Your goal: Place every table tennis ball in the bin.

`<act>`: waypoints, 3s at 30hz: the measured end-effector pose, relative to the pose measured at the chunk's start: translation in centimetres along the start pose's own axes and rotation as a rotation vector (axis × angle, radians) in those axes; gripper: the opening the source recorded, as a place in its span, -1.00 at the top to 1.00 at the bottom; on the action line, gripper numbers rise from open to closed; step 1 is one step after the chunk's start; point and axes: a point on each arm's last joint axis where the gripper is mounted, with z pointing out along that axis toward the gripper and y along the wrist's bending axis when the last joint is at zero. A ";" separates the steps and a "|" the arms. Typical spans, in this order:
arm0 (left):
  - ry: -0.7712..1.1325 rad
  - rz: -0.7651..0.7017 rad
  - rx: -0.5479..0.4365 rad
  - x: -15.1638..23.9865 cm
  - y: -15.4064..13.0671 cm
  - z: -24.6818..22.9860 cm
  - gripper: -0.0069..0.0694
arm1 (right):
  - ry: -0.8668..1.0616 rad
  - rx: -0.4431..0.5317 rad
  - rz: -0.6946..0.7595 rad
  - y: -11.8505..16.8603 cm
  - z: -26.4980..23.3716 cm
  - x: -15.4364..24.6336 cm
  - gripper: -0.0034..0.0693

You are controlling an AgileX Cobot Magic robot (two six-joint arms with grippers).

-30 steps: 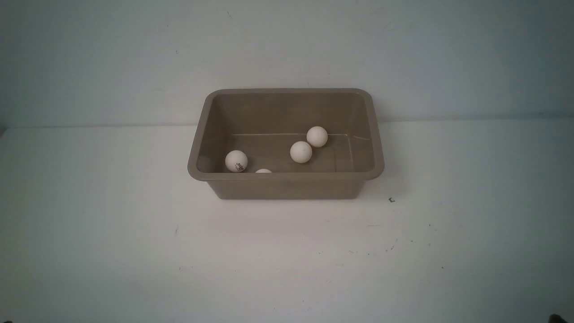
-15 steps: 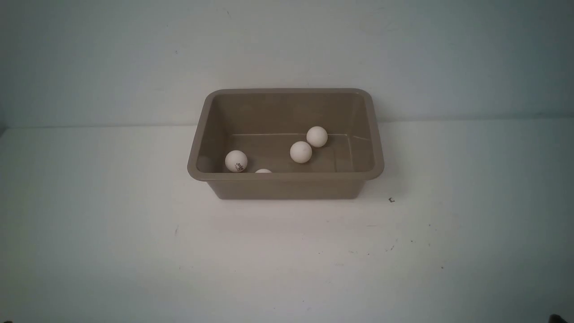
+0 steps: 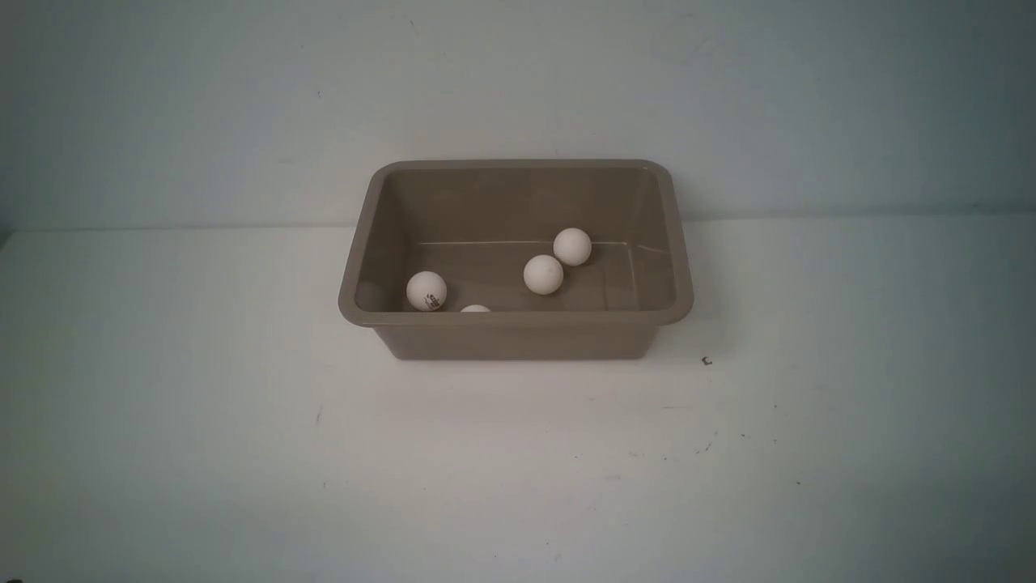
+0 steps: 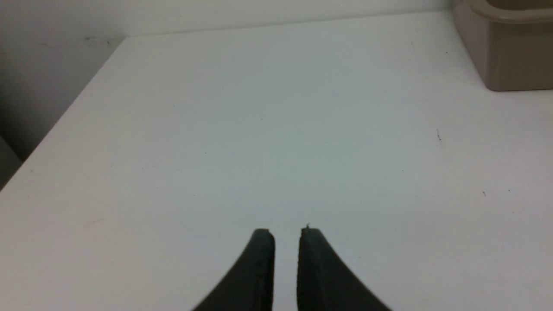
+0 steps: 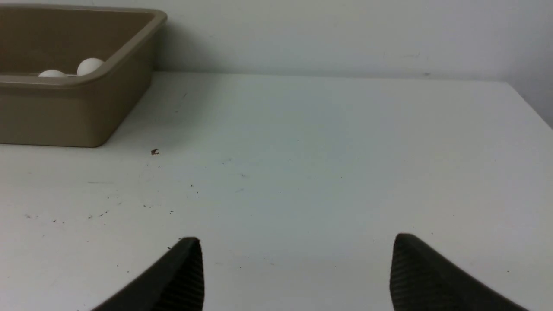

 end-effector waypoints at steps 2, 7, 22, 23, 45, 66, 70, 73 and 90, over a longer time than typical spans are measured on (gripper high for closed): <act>0.000 0.000 0.000 0.0 0.0 0.0 0.64 | 0.000 0.000 0.000 0.0 0.0 0.0 -0.54; 0.000 0.000 0.000 0.0 0.0 0.0 0.64 | 0.000 0.000 0.000 0.0 0.0 0.0 -0.54; 0.000 0.000 0.000 0.0 0.0 0.0 0.64 | 0.000 0.000 0.000 0.0 0.0 0.0 -0.54; 0.000 0.000 0.000 0.0 0.0 0.0 0.64 | 0.000 0.000 0.000 0.0 0.0 0.0 -0.54; -0.002 0.012 0.036 0.0 -0.2 0.0 0.64 | 0.000 0.000 0.000 0.0 0.0 0.0 -0.54; -0.004 0.025 0.074 0.0 -0.4 0.0 0.64 | 0.000 0.000 0.003 0.0 0.0 0.0 -0.54; -0.004 0.025 0.074 0.0 -0.4 0.0 0.64 | 0.000 0.000 0.003 0.0 0.0 0.0 -0.54; -0.004 0.025 0.074 0.0 -0.4 0.0 0.64 | 0.000 0.000 0.003 0.0 0.0 0.0 -0.54; -0.004 0.025 0.074 0.0 -0.4 0.0 0.64 | 0.000 0.000 0.003 0.0 0.0 0.0 -0.54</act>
